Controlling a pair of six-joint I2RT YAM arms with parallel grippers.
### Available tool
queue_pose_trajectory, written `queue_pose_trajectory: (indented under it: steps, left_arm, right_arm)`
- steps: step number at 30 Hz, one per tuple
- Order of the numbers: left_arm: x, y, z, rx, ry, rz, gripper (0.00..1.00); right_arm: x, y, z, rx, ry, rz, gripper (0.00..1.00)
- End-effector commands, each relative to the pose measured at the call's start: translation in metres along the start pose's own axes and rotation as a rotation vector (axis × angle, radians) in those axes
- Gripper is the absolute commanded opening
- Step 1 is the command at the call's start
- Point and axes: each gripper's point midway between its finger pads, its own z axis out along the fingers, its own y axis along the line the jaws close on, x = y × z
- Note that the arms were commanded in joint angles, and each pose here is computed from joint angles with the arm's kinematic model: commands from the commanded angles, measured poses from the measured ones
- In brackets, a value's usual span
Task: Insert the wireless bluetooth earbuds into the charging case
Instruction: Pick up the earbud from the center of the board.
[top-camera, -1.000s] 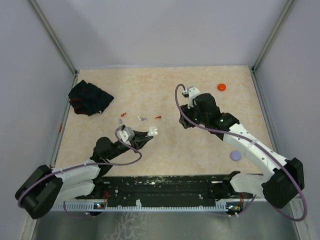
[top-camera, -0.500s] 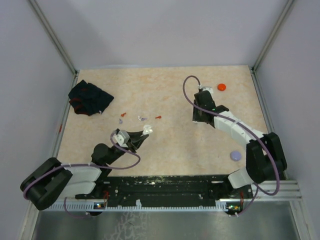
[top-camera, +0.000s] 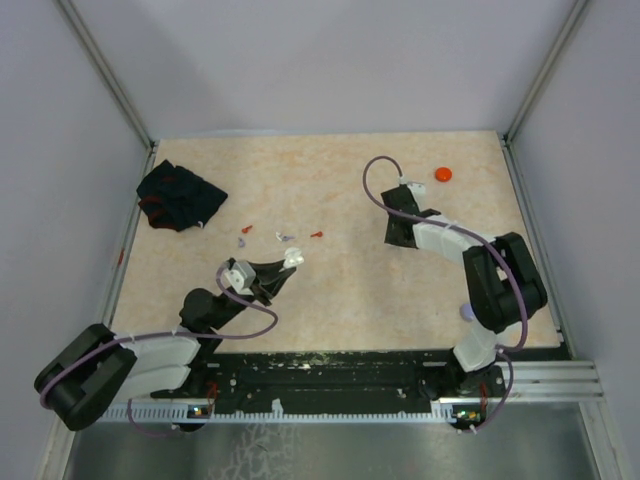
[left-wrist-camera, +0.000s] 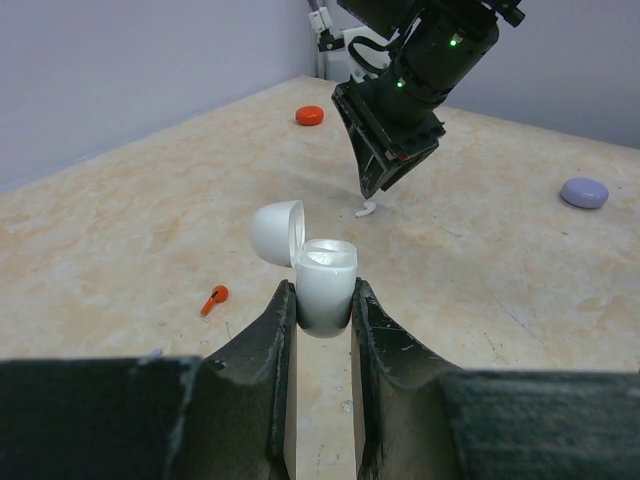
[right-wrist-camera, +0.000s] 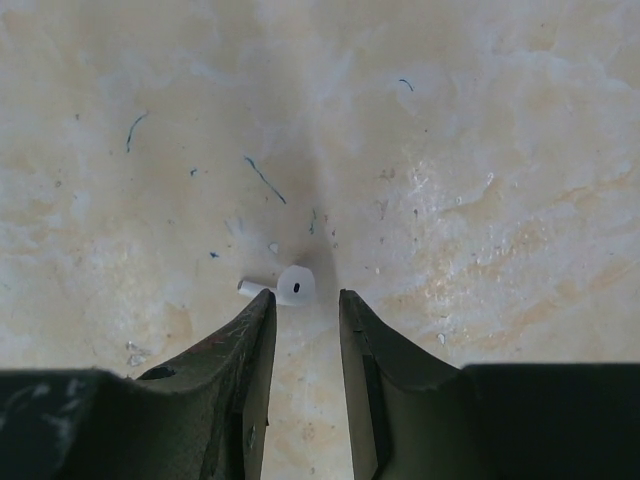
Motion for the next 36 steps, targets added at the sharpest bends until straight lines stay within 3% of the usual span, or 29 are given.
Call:
queue_pose_trajectory:
  steps: [1, 12, 36]
  left_arm:
    - [0.000, -0.003, 0.000, 0.020, -0.001, -0.002, 0.01]
    - [0.000, -0.007, 0.001, 0.043, -0.001, -0.004, 0.01]
    - [-0.004, -0.015, 0.002, 0.090, -0.010, -0.014, 0.01]
  right_arm:
    - [-0.025, 0.005, 0.014, 0.019, -0.064, 0.067, 0.32]
    - [-0.015, 0.011, 0.027, 0.002, -0.022, 0.063, 0.30]
    - [0.004, 0.015, 0.011, -0.037, 0.058, 0.012, 0.23]
